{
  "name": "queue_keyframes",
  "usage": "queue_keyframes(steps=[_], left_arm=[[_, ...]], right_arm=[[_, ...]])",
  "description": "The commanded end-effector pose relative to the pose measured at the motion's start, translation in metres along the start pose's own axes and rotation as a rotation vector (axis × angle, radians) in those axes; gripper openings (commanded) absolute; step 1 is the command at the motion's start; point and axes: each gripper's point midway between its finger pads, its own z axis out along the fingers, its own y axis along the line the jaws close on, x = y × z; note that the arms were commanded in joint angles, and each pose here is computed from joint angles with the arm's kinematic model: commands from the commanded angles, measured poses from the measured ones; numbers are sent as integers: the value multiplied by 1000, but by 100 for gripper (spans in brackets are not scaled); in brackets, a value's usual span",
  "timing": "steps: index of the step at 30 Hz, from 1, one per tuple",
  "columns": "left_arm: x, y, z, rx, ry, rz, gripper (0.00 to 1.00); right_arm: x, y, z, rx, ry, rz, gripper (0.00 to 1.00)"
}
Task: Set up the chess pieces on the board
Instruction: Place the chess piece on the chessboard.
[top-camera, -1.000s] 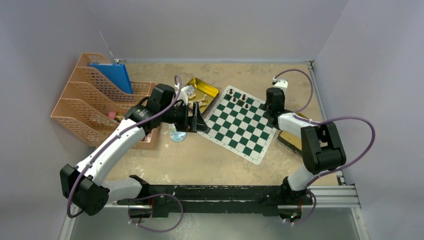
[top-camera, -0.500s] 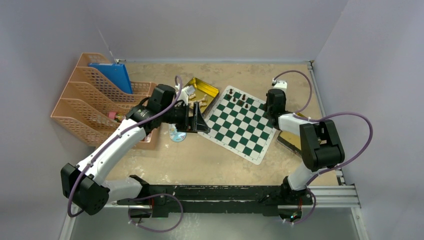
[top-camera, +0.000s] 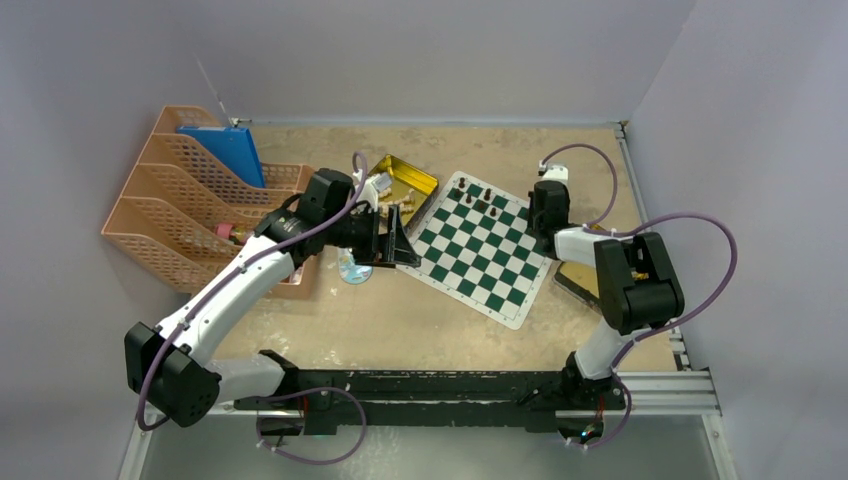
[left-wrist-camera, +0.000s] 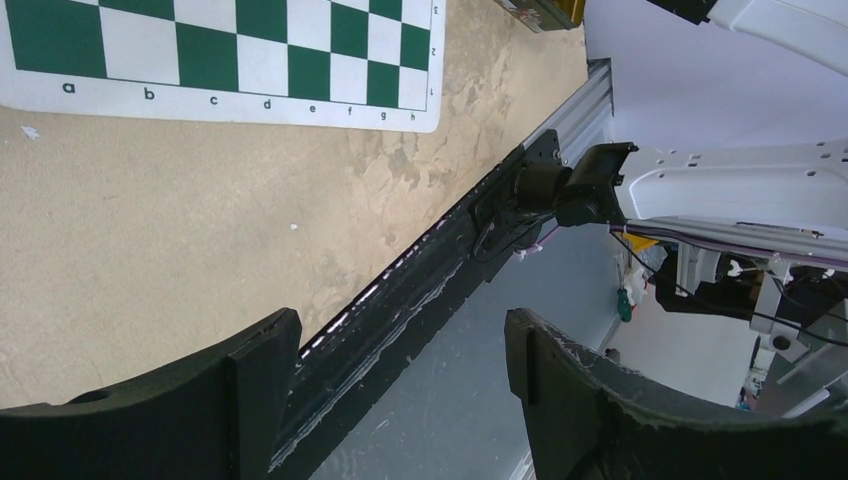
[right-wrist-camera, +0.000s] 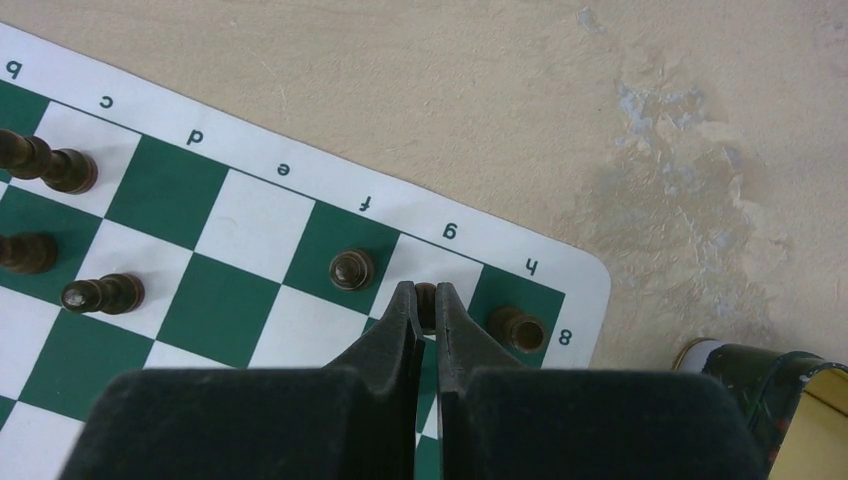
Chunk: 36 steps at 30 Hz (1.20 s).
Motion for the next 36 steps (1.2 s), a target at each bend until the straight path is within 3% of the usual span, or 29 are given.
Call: queue_keyframes(steps=[1, 25, 36], left_arm=[[-10, -6, -5, 10, -26, 48, 74], [-9, 1, -1, -6, -6, 35, 74], [-12, 1, 0, -2, -4, 35, 74]], right_arm=[[-20, -2, 2, 0, -60, 17, 4], [-13, -2, 7, -12, -57, 24, 7], [-30, 1, -1, -26, -72, 74, 37]])
